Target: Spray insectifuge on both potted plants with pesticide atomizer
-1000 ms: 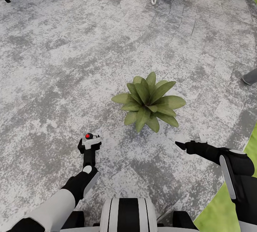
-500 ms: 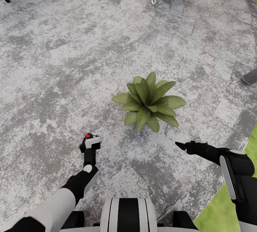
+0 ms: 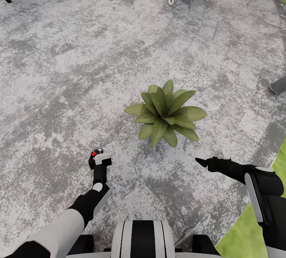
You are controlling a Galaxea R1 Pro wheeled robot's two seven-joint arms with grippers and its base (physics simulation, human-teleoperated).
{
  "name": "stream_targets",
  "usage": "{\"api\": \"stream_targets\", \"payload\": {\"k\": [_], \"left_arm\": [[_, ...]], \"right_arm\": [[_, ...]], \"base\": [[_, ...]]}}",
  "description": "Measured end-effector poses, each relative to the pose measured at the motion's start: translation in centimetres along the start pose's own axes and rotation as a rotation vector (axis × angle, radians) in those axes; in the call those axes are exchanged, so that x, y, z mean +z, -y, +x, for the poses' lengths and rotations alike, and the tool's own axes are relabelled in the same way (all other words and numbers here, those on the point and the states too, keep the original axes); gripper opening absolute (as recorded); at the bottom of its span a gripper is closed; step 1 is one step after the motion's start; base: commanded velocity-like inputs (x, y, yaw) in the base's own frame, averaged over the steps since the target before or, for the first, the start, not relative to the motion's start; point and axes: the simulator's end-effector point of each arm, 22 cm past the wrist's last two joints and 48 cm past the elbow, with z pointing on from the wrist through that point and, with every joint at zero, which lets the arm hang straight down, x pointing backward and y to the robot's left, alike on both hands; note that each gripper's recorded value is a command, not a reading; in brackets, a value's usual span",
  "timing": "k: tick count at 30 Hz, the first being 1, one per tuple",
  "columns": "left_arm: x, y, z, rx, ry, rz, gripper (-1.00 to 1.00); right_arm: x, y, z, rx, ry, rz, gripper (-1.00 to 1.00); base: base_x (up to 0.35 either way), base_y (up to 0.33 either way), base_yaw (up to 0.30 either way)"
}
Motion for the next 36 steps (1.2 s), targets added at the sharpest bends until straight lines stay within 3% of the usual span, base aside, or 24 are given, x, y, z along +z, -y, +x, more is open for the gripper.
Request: {"api": "stream_targets", "payload": {"k": [20,24,31,36], "left_arm": [[0.0,0.8,-1.7,-0.023,0.028,0.012,-1.0],[-0.6,1.7,-2.7,-0.029,0.006,0.033,-1.0],[-1.0,0.9,-3.6,0.007,-0.016,0.021,-1.0],[-1.5,0.9,-6.0,-0.019,0.019,0.017,-1.0]], "right_arm": [[0.2,-0.5,0.1,-0.008,-0.004,-0.009,1.0],[0.2,-0.5,0.1,-0.008,-0.004,-0.009,1.0],[0.1,-0.4,0.1,-0.006,-0.003,-0.007,1.0],[-0.6,-0.6,-0.8,-0.013,0.016,-0.008,1.0]], "base": [[0.0,0.0,0.0],[0.0,0.0,0.0],[0.0,0.0,0.0],[0.0,0.0,0.0]]}}
